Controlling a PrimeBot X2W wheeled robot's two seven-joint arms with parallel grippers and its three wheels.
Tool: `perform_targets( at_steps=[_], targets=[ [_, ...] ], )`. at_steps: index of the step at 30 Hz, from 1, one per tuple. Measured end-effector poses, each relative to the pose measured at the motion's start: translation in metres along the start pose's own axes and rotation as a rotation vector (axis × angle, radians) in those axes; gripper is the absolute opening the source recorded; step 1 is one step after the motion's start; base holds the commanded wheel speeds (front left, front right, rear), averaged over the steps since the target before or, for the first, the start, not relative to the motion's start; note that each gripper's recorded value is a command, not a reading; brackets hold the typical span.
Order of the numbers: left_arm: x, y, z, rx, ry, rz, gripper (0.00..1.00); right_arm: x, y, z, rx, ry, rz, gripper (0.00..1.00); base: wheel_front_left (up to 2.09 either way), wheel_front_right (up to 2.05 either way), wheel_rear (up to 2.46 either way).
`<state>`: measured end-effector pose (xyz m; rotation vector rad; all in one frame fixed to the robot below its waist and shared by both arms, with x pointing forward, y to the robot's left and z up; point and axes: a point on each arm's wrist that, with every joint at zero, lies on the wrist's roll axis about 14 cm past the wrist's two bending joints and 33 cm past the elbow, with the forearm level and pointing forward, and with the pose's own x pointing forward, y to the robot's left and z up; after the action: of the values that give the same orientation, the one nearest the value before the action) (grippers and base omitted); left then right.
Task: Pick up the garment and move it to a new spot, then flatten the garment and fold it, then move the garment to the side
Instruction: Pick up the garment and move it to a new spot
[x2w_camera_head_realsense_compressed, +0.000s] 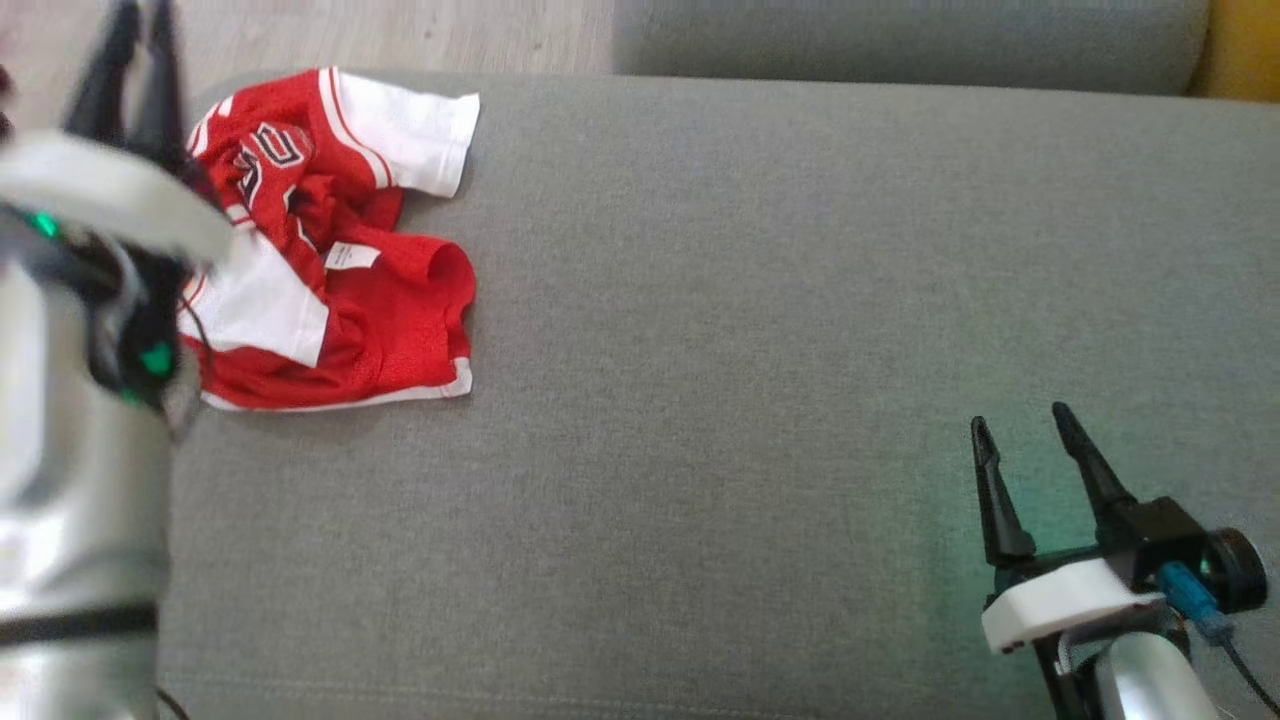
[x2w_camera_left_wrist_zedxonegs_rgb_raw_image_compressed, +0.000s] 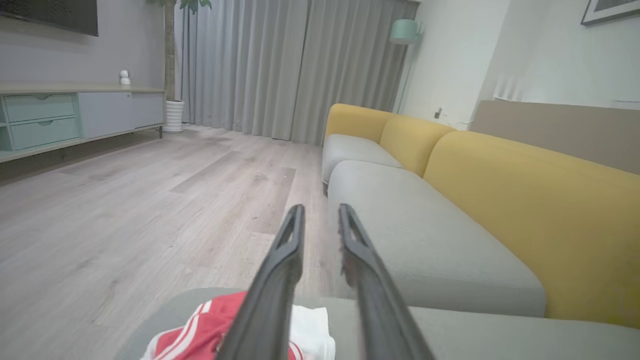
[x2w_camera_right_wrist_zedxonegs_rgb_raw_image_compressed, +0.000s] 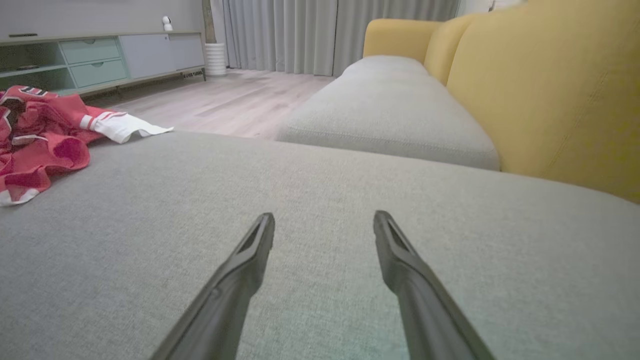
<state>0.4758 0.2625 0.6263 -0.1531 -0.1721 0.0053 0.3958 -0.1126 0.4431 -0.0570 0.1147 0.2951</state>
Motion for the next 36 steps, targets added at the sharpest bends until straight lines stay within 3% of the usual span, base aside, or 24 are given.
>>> perform_targets(
  at_steps=[13,24,36],
  targets=[
    [-0.094,-0.061,-0.080,-0.066,0.130,-0.058,1.00,-0.032,-0.010,0.015,-0.014,-0.048,-0.062,1.00,0.00,0.00,0.00],
    [-0.164,-0.066,-0.141,-0.036,0.250,-0.012,1.00,-0.058,-0.018,0.012,-0.030,-0.044,-0.104,1.00,0.00,0.00,0.00],
    [-0.200,-0.062,-0.165,0.034,0.315,0.005,1.00,-0.081,-0.036,0.004,0.052,-0.037,-0.189,1.00,0.00,0.00,0.00]
  ],
)
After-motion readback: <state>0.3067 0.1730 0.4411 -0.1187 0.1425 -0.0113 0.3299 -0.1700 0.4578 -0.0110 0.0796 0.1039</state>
